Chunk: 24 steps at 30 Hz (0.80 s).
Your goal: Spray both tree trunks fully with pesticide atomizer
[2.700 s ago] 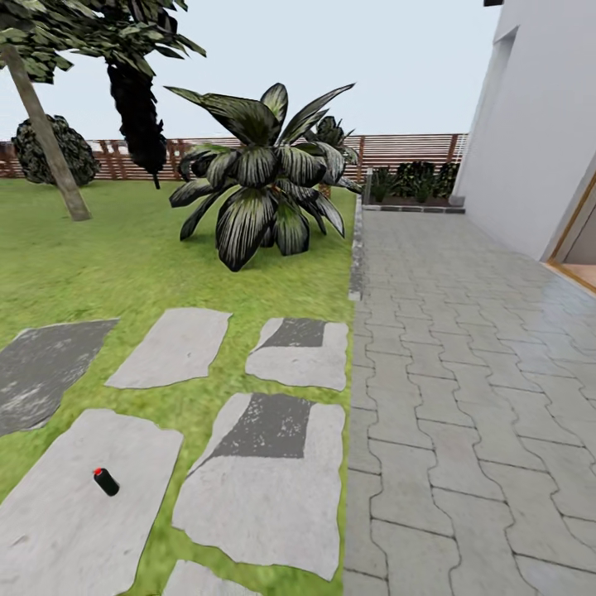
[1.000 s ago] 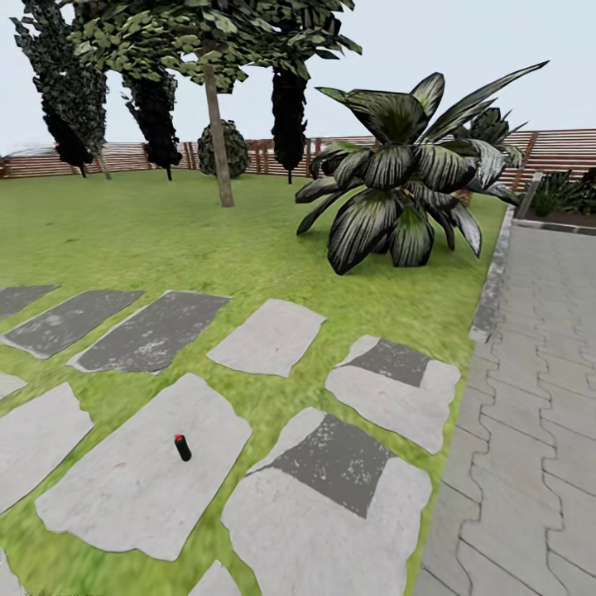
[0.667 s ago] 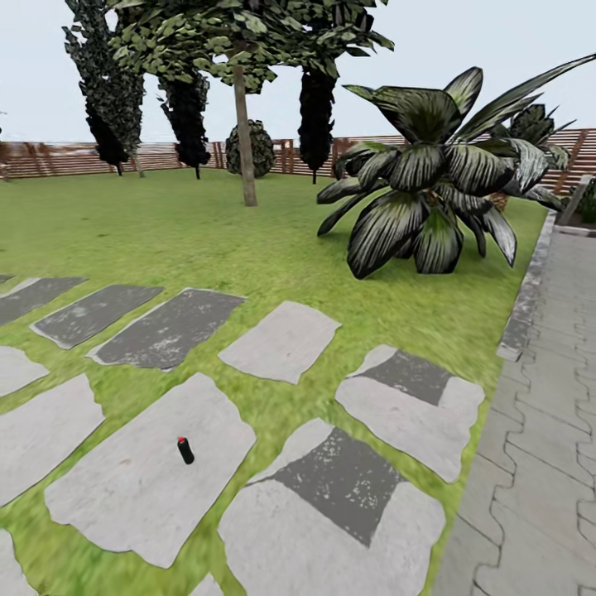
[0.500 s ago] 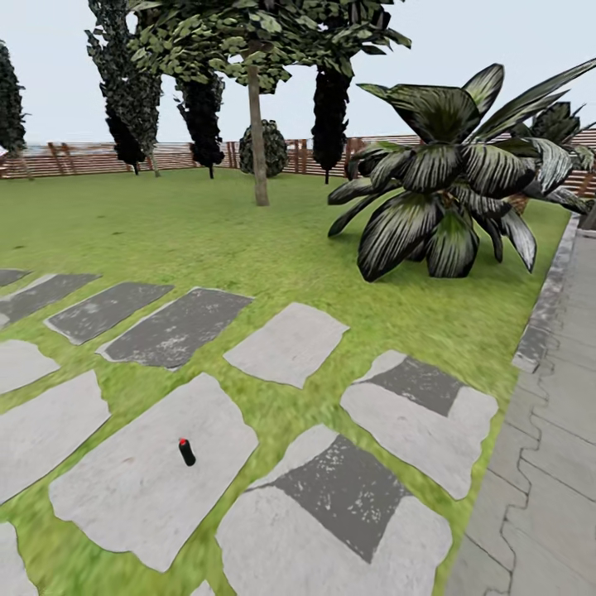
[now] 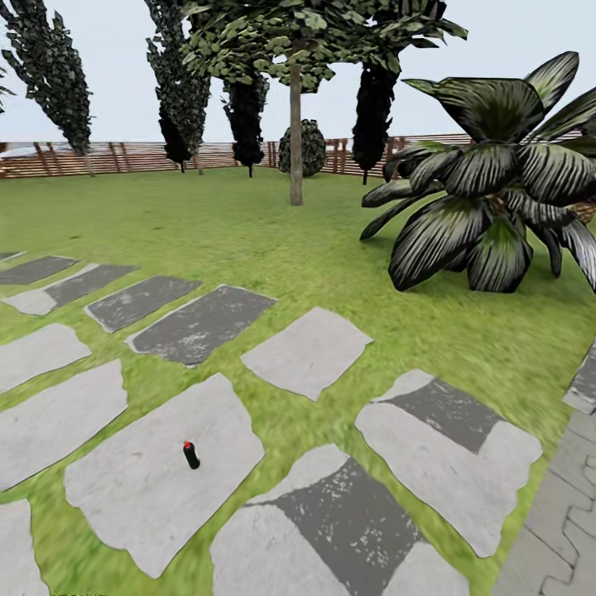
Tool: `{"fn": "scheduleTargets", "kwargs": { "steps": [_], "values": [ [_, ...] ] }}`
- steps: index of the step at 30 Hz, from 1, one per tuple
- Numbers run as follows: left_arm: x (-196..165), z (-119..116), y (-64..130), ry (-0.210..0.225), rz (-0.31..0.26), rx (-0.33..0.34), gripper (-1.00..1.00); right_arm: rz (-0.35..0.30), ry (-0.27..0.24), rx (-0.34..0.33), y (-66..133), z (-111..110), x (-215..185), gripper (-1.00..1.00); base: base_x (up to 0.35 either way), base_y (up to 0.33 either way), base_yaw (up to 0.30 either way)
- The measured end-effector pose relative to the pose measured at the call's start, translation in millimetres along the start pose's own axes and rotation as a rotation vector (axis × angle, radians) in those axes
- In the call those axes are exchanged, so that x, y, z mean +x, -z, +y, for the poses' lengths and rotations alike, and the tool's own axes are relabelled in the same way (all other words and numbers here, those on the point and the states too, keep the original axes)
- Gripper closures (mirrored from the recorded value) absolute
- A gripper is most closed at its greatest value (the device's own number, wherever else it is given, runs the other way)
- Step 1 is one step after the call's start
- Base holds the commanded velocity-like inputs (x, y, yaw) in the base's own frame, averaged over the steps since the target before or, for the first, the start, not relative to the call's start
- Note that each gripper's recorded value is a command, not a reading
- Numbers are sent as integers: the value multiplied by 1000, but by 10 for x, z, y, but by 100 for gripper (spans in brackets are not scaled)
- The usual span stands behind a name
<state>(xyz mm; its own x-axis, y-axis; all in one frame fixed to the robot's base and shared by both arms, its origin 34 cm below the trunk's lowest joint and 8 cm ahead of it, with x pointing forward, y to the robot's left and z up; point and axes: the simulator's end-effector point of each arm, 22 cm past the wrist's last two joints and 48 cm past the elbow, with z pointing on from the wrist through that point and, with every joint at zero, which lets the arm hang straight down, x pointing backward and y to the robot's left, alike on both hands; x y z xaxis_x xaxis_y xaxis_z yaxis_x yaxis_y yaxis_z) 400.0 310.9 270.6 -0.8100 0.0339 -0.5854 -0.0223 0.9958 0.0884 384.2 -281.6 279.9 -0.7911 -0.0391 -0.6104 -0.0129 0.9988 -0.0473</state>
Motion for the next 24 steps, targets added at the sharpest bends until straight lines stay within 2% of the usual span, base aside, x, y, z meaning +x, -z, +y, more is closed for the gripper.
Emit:
{"fn": "scheduleTargets", "kwargs": {
  "steps": [7, 24],
  "values": [
    [0, -1, -1, 0, 0, 0, -100, 0, 0, 0, -1, 0, 1, -100, 119, -68, 277],
    [7, -1, 0, 0, 2, 0, -100, 1, 0, 0, -1, 4, 2, -100, 2, -1, 277]
  ]
}}
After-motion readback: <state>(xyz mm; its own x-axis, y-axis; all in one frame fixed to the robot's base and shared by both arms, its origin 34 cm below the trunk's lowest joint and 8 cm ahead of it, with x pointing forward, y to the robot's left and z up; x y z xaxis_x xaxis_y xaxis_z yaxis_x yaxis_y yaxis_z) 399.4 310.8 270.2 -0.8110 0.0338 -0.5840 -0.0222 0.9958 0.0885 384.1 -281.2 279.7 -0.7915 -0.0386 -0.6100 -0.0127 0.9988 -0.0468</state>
